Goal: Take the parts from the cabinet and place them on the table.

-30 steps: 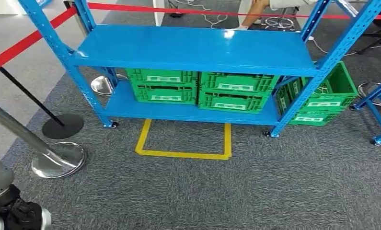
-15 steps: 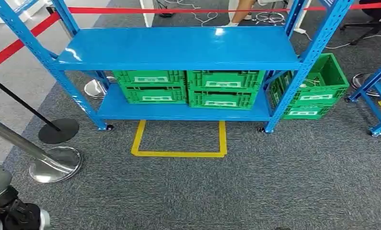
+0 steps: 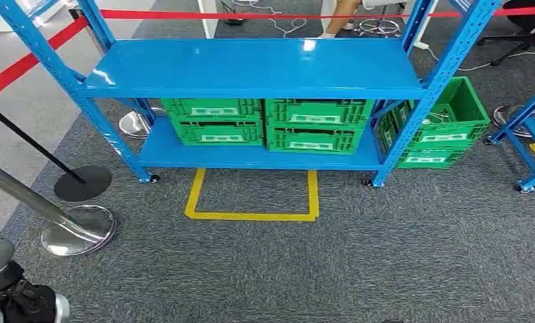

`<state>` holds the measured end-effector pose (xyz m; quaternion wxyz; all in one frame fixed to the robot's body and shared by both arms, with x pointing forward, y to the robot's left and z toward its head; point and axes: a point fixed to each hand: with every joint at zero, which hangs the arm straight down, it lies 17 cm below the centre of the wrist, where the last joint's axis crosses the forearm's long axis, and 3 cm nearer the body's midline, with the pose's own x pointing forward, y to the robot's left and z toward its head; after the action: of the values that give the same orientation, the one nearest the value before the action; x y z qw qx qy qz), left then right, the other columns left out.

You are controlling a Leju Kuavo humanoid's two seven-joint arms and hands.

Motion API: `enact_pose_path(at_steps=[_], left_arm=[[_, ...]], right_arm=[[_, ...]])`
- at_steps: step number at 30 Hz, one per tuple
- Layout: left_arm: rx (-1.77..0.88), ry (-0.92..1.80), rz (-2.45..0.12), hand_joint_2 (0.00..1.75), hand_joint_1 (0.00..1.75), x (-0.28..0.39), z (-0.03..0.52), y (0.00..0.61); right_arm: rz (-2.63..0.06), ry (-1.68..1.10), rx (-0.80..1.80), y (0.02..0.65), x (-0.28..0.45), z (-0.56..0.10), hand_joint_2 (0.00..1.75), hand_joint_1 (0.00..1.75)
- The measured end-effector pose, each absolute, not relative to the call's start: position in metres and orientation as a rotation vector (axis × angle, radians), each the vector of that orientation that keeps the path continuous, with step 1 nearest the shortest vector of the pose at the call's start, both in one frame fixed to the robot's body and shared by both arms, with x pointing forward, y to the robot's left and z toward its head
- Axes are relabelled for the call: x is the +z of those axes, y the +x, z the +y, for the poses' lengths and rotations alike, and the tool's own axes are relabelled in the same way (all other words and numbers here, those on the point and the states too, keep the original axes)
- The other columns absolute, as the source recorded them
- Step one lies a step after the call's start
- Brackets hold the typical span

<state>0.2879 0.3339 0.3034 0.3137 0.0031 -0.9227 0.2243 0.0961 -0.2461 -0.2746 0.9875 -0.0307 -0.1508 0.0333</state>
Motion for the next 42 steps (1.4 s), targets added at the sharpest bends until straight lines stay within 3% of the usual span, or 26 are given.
enact_pose_path(at_steps=[5,6,12,13,18,22,28,33,35,36,42], left_arm=[[0.592,0.009,-2.432,0.00,0.00,0.303,0.334,0.288],[0.593,0.011,-2.431,1.75,0.00,0.303,0.334,0.288],[0.571,0.114,-2.371,1.75,0.00,0.286,0.337,0.296],[0.568,0.141,-2.346,1.75,0.00,0.278,0.339,0.299],[0.571,0.229,-2.194,1.75,0.00,0.224,0.355,0.317],[0.557,0.472,-2.012,1.75,0.00,0.162,0.392,0.323],[0.669,0.628,-1.713,1.75,0.00,0.065,0.447,0.312],[0.675,0.632,-1.704,1.75,0.00,0.062,0.449,0.311],[0.722,0.677,-1.586,1.75,0.00,0.022,0.469,0.297],[0.805,0.744,-1.358,1.75,0.00,-0.054,0.498,0.252],[0.855,0.747,-1.229,1.75,0.00,-0.094,0.501,0.230]], right_arm=[[-0.303,-0.062,0.067,0.096,-0.275,-0.246,0.00,0.00],[-0.303,-0.062,0.066,0.096,-0.275,-0.246,0.00,0.00],[-0.303,-0.063,0.062,0.096,-0.275,-0.246,0.00,0.00],[-0.303,-0.063,0.062,0.096,-0.275,-0.246,1.75,0.00],[-0.302,-0.063,0.065,0.096,-0.275,-0.246,1.75,0.00],[-0.298,-0.066,0.064,0.095,-0.275,-0.247,1.75,0.00],[-0.288,-0.068,0.060,0.093,-0.276,-0.248,1.75,0.00],[-0.287,-0.069,0.060,0.093,-0.276,-0.248,1.75,0.00],[-0.279,-0.071,0.060,0.091,-0.276,-0.248,1.75,0.00],[-0.269,-0.074,0.060,0.088,-0.277,-0.249,1.75,0.00],[-0.268,-0.074,0.061,0.088,-0.277,-0.249,1.75,0.00]])
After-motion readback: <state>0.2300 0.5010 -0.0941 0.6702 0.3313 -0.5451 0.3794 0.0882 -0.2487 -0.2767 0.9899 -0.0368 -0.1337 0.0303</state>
